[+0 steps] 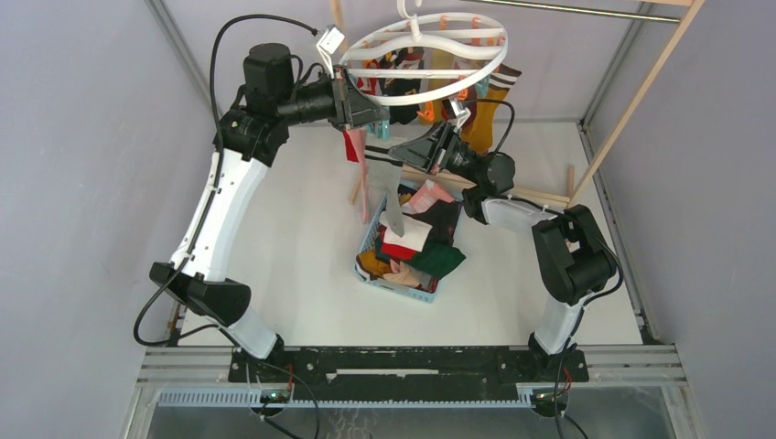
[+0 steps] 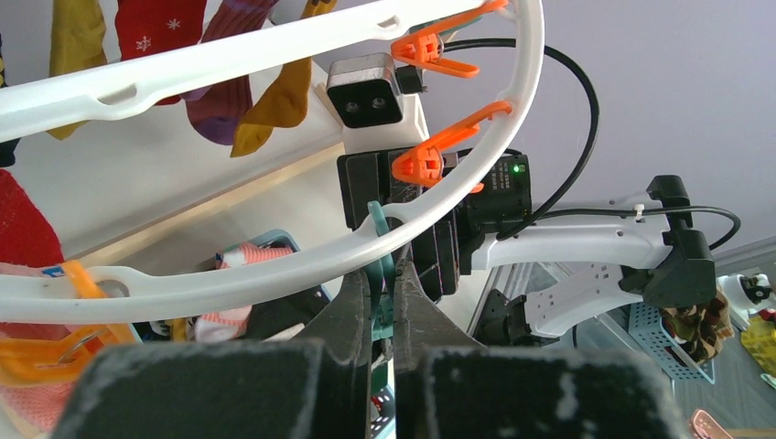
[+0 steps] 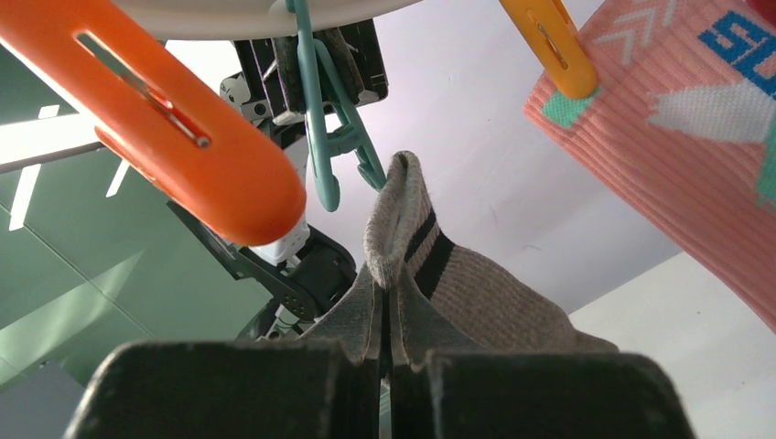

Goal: Clip the socks to the hanger
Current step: Clamp the sock onto the hanger.

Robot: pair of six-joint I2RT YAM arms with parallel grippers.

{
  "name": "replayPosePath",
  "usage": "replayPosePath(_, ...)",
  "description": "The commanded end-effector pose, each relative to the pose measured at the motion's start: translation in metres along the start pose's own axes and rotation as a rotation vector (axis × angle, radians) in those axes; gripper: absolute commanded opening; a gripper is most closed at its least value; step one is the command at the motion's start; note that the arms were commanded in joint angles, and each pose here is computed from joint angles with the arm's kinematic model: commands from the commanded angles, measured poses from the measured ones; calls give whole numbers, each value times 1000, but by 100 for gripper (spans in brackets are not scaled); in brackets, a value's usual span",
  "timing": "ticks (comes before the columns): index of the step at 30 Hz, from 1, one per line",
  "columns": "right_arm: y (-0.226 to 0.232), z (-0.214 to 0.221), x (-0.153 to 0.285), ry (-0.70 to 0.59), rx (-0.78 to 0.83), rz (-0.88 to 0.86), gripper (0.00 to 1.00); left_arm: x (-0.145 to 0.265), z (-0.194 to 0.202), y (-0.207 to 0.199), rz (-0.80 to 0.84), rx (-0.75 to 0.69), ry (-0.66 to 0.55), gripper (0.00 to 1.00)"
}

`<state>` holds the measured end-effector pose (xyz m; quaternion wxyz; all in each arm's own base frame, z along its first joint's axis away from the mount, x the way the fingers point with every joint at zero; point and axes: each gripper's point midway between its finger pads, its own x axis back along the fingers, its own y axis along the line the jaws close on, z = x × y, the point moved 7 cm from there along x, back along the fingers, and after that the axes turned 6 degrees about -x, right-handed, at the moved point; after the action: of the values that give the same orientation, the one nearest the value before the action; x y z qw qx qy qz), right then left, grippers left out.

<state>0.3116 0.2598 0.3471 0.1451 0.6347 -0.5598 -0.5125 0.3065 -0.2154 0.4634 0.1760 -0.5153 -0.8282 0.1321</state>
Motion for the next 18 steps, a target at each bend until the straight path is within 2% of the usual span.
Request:
replayPosePath(1,38,-3,-4,42,99,-98,0,2,3,-5,50,1,15,0)
replayPosePath(7,37,6,-2,104,89,-90,0,5,1,-9,61,-12,8,0)
replayPosePath(18,34,-4,-9,75,80,-101,0,2,9,-7,96,2,36,0)
